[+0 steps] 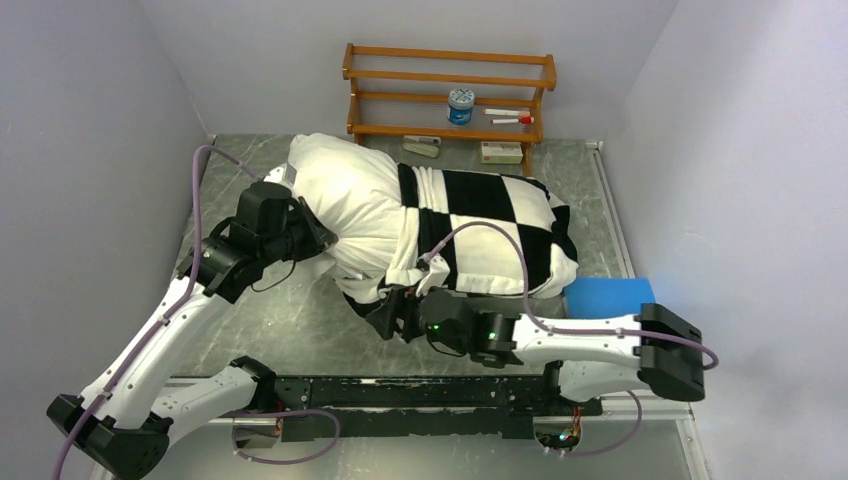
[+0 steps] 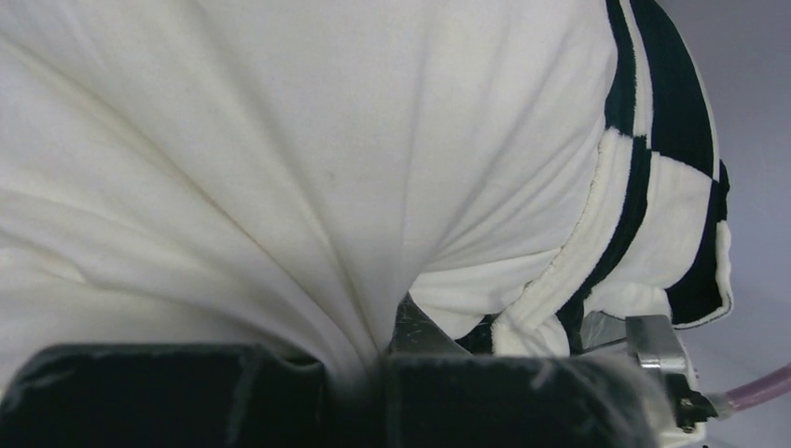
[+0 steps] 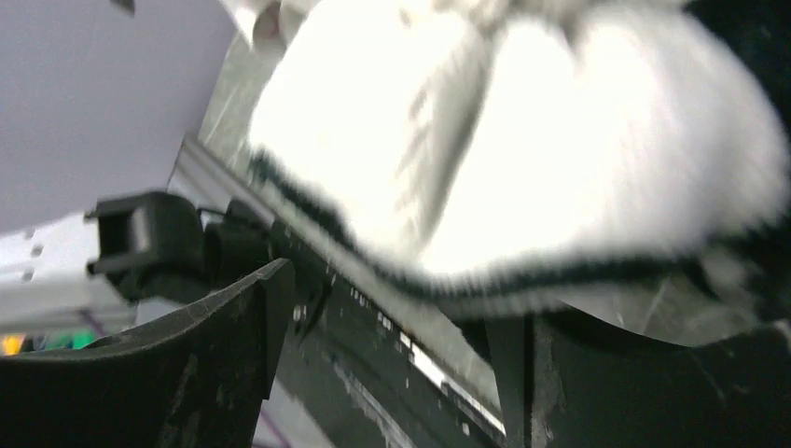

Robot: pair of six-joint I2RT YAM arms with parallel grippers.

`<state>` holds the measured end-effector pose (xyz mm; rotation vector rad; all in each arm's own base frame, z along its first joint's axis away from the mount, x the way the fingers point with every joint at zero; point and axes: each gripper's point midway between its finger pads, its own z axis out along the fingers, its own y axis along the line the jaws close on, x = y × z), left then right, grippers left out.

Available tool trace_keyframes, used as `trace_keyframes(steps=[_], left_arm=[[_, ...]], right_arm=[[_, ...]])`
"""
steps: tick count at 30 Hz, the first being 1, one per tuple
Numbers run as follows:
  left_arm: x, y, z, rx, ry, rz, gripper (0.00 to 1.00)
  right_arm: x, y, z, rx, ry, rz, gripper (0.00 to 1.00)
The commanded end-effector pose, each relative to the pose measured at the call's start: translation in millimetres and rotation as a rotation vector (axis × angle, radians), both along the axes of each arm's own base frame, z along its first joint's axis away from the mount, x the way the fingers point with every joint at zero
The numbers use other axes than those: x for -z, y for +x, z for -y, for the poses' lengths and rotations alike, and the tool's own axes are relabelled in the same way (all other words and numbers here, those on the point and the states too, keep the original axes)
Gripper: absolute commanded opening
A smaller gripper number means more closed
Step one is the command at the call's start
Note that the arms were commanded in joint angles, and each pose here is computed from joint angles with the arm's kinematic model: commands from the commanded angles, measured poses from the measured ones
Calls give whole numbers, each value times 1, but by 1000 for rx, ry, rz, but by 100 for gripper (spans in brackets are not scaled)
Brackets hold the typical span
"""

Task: Remove the pillowcase from the pillow
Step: Remove the pillow from the pillowcase.

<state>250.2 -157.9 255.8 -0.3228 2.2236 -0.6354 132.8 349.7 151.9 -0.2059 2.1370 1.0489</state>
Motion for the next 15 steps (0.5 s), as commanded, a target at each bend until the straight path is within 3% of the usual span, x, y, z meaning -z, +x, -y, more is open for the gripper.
trace_keyframes(steps=[1,4,8,13,15], left_arm=[[-65,10,10,24,-119,174,5],[-71,7,13,39,-137,175,5],[-76,3,11,42,-141,182,5],[-86,5,3,24,-97,212,5],[-94,7,-1,18,-66,231,5]], right_arm=[[-32,56,-13,304,108,171,77],[-31,86,-5,502,81,206,81],[-18,110,-9,572,21,104,80],[17,111,19,611,-188,105,33],[35,103,44,613,-292,103,23]])
